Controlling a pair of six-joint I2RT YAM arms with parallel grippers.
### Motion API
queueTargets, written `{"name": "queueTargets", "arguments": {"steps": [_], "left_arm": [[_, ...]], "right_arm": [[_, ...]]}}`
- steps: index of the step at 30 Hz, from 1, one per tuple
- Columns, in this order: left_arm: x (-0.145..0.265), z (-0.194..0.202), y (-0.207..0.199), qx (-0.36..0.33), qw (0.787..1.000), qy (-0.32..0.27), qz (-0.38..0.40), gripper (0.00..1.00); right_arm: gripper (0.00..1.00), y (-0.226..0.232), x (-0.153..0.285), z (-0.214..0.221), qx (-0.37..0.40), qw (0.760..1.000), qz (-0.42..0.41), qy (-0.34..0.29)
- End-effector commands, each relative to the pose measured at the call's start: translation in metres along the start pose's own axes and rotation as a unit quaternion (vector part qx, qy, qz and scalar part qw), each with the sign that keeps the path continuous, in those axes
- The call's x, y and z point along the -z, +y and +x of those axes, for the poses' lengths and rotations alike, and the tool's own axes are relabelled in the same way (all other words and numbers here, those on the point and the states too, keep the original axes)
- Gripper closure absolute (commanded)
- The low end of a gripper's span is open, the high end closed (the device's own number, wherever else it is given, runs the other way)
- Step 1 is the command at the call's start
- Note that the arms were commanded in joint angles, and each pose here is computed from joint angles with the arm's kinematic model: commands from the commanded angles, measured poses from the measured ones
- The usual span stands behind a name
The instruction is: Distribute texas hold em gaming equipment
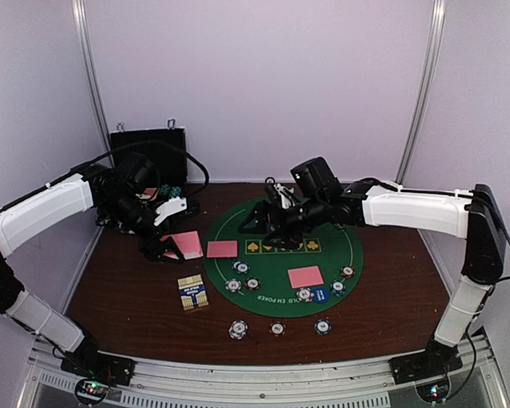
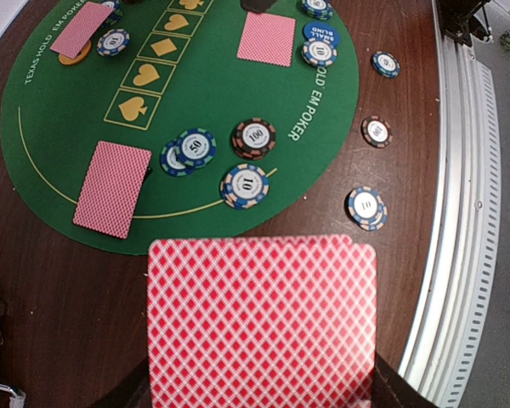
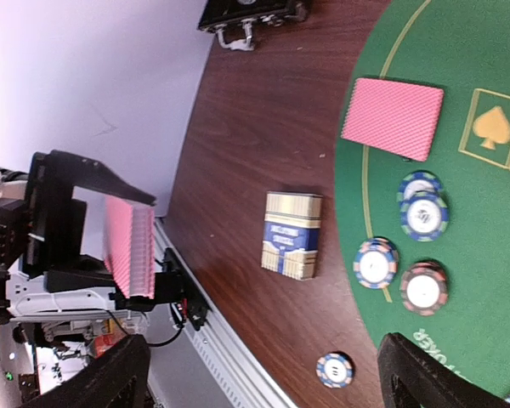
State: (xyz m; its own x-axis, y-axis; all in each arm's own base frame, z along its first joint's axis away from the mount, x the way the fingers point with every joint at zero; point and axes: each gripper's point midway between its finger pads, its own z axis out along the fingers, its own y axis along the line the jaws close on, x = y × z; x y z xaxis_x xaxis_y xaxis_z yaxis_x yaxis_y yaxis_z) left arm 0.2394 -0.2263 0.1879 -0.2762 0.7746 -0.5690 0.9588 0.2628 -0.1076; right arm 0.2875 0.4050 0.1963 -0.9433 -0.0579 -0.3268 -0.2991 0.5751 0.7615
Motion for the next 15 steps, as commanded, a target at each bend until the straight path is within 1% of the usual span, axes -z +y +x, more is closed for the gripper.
{"name": "queueTargets", "arguments": {"steps": [1,5,11,15], "left_arm": [[0.012,-0.013,0.000,-0.014,1.000,-0.025,-0.006,1.00],[0.012,-0.013,-0.001,-0.015,1.000,-0.026,-0.006,1.00],[0.012,-0.013,-0.001,-0.016,1.000,-0.025,-0.007,1.00],[0.012,-0.014,0.000,-0.015,1.000,-0.026,-0.005,1.00]], "right_arm": [[0.03,0.059,-0.024,-0.002,-0.021,0.994,-0.107,0.002],[0.04,0.077,-0.048,0.005,-0.026,0.990,-0.138,0.019],[0.04,0.103,-0.065,0.009,-0.017,0.985,-0.172,0.028],[0.04,0.111,-0.077,0.013,-0.019,0.982,-0.186,0.037]]}}
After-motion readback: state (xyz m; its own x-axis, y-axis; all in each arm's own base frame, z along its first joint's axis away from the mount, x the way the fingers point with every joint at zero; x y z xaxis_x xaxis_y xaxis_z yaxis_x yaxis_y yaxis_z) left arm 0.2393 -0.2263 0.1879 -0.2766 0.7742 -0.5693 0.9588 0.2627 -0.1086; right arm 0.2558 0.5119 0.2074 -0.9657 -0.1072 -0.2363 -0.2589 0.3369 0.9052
